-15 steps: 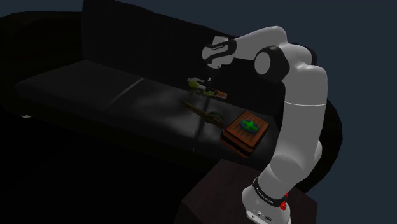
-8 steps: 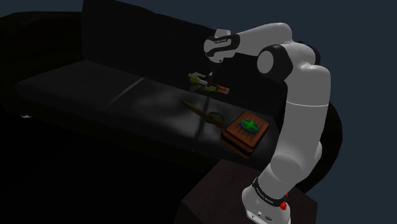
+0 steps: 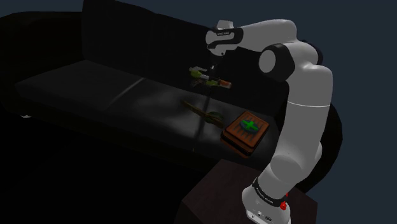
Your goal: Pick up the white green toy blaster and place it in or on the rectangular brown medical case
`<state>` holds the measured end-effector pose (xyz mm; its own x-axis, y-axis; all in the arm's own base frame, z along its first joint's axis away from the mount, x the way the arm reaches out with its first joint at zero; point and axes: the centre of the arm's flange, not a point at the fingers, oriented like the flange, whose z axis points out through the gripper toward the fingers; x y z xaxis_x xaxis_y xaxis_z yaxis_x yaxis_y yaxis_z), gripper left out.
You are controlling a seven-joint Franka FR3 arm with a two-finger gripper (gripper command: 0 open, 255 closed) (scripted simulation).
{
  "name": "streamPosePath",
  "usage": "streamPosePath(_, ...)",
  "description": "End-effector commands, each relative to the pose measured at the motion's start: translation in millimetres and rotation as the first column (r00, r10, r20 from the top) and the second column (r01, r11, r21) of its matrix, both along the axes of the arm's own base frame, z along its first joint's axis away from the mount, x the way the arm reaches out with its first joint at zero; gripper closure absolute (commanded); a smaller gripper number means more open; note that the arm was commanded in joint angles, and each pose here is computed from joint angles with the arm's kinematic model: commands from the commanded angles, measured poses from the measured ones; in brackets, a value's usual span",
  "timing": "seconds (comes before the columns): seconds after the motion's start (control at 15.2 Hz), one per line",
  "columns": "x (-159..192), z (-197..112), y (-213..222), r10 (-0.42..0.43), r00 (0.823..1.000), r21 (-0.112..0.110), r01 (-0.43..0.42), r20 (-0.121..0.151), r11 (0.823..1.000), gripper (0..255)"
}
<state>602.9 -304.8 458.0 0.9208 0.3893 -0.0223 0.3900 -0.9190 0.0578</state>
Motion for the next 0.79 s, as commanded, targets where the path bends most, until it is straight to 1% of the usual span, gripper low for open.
streamPosePath(0.0, -1, 12, -1, 0.0, 1.0, 0.0, 0.0, 0.001, 1.0, 255)
streamPosePath(0.4, -1, 41, -1, 0.0, 1.0, 0.0, 0.0, 0.001, 1.0, 255)
streamPosePath(0.73, -65, 47, 11, 0.0, 1.0, 0.0, 0.0, 0.001, 1.0, 255)
